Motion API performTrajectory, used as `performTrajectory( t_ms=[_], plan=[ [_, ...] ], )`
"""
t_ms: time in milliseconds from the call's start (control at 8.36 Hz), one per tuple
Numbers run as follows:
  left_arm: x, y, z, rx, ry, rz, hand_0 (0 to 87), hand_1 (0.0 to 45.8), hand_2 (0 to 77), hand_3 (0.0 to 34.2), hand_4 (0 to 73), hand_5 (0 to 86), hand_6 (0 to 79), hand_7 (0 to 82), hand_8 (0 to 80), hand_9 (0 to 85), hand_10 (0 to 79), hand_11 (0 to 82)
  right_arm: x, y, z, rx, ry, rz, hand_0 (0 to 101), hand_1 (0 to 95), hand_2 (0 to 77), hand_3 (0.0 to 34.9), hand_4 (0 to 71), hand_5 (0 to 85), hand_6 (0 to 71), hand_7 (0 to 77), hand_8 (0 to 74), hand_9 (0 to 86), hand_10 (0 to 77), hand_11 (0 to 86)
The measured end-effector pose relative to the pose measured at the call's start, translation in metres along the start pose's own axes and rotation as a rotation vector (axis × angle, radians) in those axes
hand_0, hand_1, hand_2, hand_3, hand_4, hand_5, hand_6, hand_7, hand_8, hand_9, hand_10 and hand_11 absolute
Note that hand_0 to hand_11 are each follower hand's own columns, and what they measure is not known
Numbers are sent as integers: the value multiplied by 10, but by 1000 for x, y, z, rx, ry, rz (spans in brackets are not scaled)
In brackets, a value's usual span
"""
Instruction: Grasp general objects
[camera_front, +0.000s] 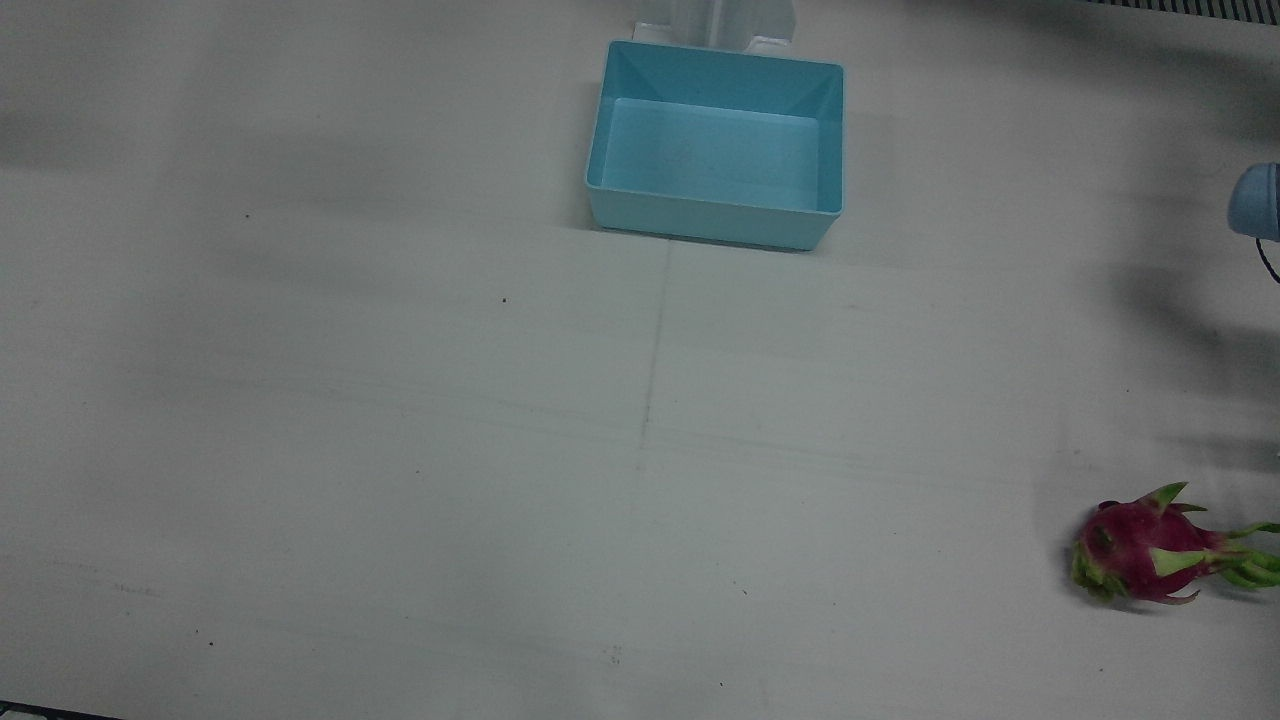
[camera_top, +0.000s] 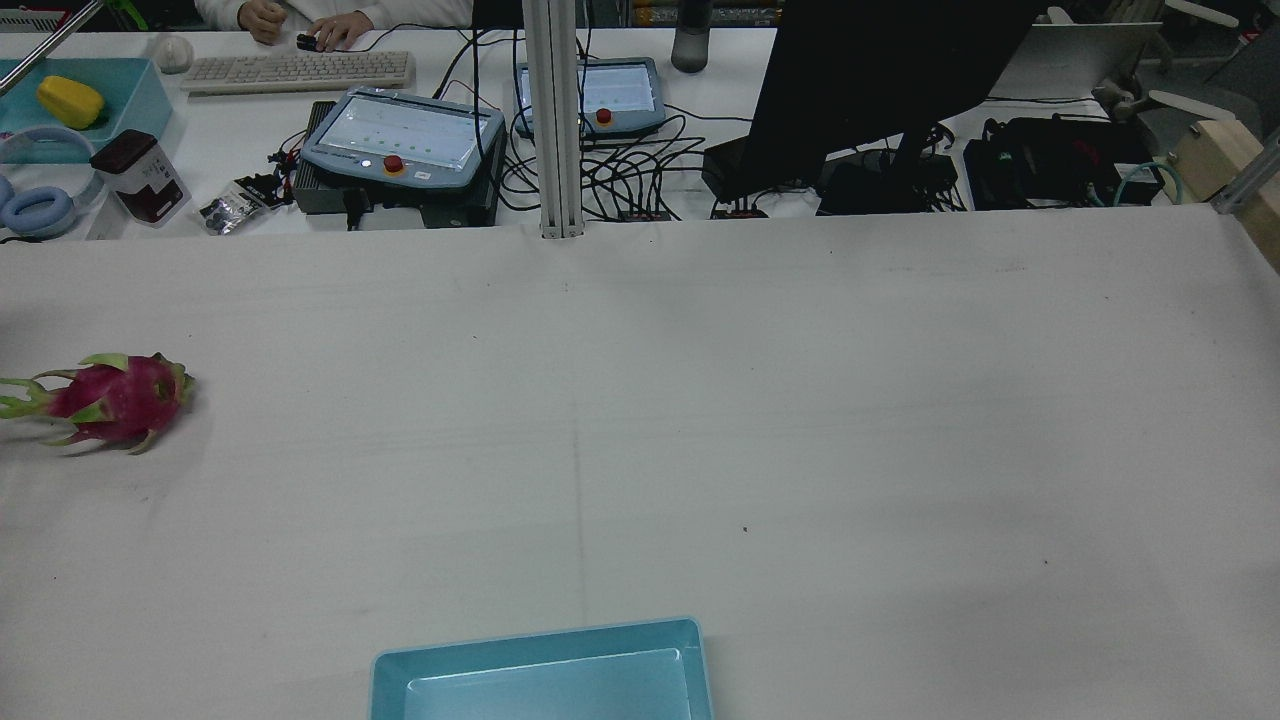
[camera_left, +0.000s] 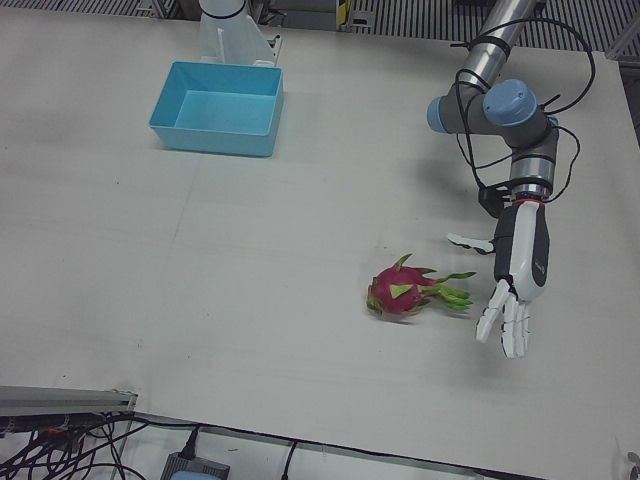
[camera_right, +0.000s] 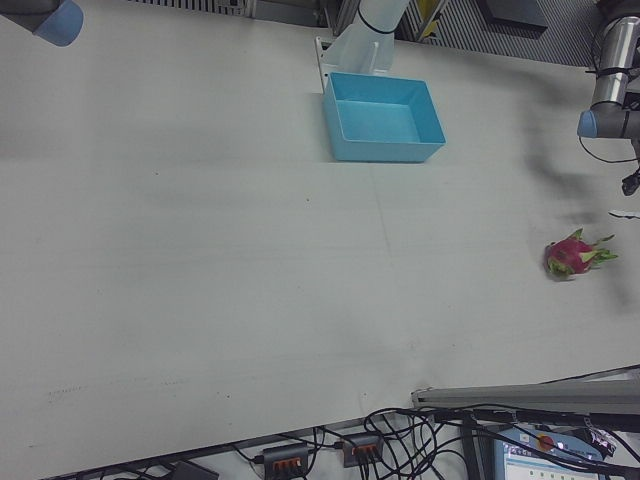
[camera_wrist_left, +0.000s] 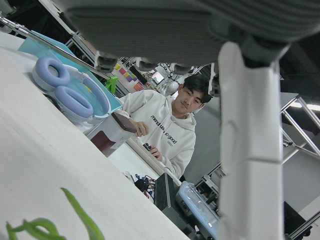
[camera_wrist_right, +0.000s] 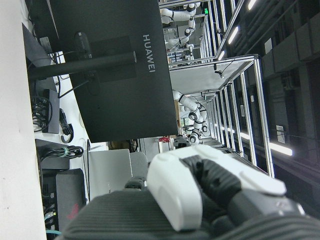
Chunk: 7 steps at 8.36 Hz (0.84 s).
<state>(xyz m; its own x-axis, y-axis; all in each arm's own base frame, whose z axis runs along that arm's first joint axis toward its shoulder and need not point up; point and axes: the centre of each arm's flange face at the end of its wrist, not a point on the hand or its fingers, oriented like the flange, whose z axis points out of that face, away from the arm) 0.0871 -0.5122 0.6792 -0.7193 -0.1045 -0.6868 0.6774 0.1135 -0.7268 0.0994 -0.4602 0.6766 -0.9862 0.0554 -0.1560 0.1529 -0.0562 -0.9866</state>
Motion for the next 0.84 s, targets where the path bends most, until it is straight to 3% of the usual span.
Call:
performTrajectory(
  t_ms=[120, 239, 598, 838],
  plan=[
    [13, 12, -9, 44, -64, 102, 562, 0, 5, 181, 44, 22, 0, 5, 11, 5, 22, 49, 0, 0, 0, 0, 0, 0, 0, 949, 774, 0, 0, 0, 0, 0, 0, 5, 0, 5],
    [34, 30, -17, 73, -105, 192, 605, 0, 11, 222, 44, 22, 0, 5, 11, 5, 16, 33, 0, 0, 0, 0, 0, -1, 0, 949, 774, 0, 0, 0, 0, 0, 0, 5, 0, 5],
    [89, 94, -33, 66, -133, 334, 579, 0, 5, 214, 44, 22, 0, 5, 11, 5, 11, 22, 0, 0, 0, -1, 1, 0, 0, 949, 774, 0, 0, 0, 0, 0, 0, 5, 0, 5],
    [76, 176, -15, 41, -195, 415, 553, 0, 11, 220, 44, 22, 0, 5, 11, 5, 11, 5, 0, 1, 1, -1, 1, -1, 0, 949, 774, 0, 0, 0, 0, 0, 0, 5, 0, 5]
  ],
)
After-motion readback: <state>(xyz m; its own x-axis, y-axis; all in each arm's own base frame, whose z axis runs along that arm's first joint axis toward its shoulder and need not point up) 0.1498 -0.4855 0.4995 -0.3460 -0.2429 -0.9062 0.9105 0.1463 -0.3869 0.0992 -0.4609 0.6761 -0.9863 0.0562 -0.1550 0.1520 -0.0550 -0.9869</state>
